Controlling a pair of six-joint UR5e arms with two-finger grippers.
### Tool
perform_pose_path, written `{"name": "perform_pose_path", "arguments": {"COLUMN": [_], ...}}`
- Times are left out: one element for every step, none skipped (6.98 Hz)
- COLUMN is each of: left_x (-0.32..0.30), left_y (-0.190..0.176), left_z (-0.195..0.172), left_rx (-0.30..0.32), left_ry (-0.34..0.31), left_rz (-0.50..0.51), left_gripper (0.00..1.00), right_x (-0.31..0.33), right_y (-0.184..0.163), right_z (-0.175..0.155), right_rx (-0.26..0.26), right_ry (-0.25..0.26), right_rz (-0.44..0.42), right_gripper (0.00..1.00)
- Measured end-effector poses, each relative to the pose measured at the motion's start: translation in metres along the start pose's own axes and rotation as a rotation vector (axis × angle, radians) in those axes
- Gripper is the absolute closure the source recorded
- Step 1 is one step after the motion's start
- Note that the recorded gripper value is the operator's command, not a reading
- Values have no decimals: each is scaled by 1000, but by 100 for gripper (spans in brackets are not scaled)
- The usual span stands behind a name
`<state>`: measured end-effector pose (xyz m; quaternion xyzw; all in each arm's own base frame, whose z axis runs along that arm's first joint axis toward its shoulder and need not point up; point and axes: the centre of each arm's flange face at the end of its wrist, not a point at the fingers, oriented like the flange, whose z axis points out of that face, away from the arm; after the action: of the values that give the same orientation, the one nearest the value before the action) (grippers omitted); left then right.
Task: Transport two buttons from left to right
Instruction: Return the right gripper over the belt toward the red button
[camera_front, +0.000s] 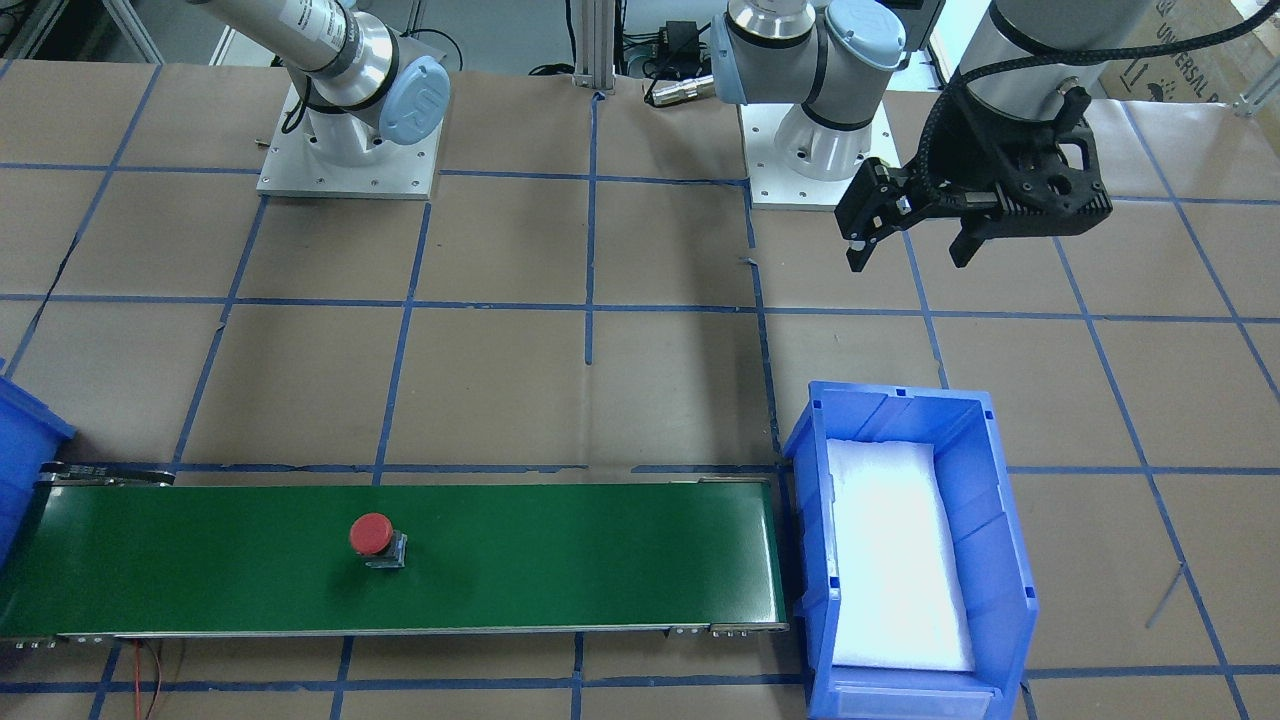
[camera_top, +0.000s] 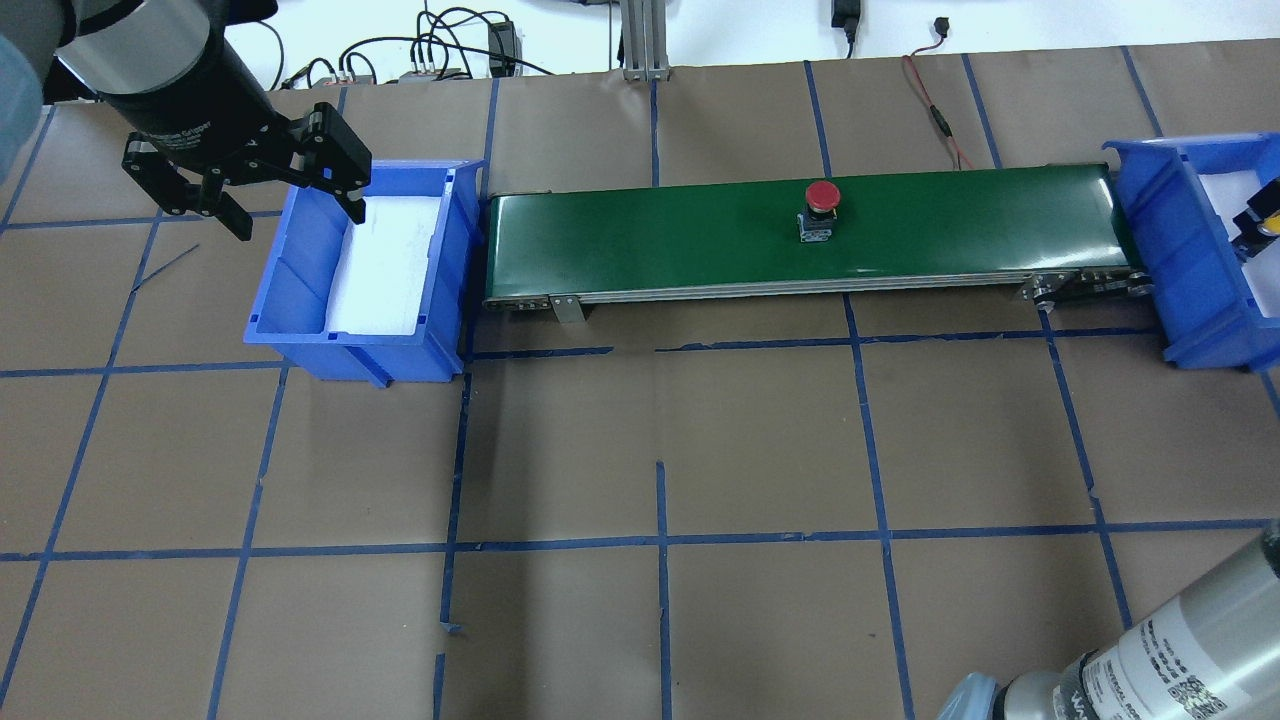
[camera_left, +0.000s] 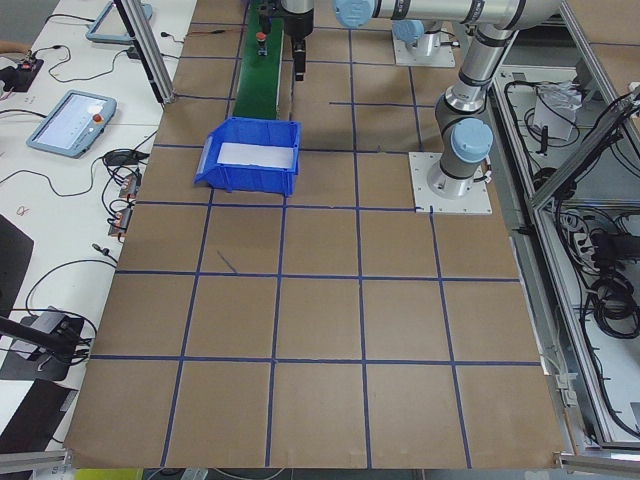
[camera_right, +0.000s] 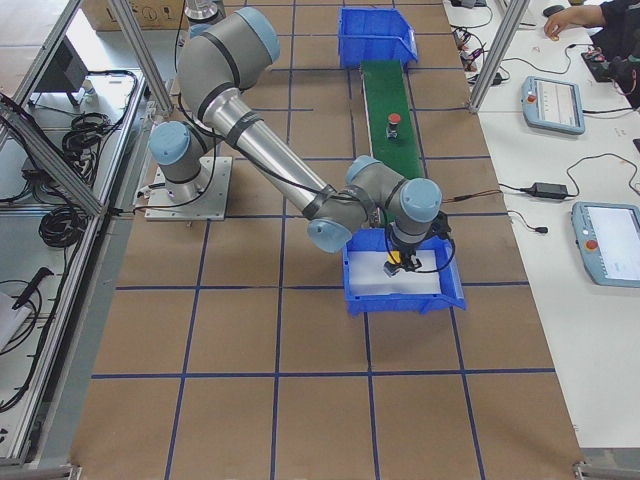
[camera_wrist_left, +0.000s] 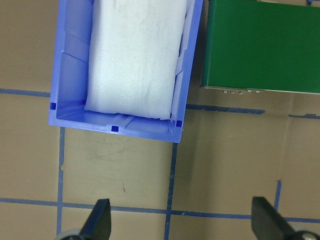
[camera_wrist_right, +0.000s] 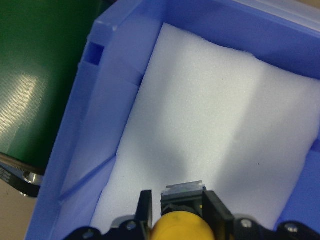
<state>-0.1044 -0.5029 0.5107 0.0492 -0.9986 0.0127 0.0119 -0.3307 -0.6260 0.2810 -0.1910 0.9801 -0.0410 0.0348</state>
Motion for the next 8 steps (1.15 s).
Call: {"name": "perform_pose_path", "arguments": {"left_x": [0, 0, 0, 0, 0, 0, 0, 0], "left_y": [0, 0, 0, 0, 0, 0, 0, 0], "left_z": [0, 0, 0, 0, 0, 0, 0, 0], "left_rx": [0, 0, 0, 0, 0, 0, 0, 0], "left_ry": [0, 1, 1, 1, 1, 1, 1, 0], "left_rz": [0, 0, 0, 0, 0, 0, 0, 0], "left_gripper": [0, 0, 0, 0, 0, 0, 0, 0], "right_x": [0, 0, 1, 1, 1, 1, 1, -4], "right_y": [1, 3, 3, 3, 3, 3, 2, 0], "right_z": [5, 7, 8, 7, 6, 4, -2, -22], "right_rx": [-6, -13, -16, -15, -14, -14, -10, 6], "right_ry": [3, 15, 23, 26, 28, 32, 41, 63], "right_rz": [1, 0, 0, 1, 1, 1, 7, 28], "right_gripper": [79, 38, 1, 0, 0, 0, 0, 0]}}
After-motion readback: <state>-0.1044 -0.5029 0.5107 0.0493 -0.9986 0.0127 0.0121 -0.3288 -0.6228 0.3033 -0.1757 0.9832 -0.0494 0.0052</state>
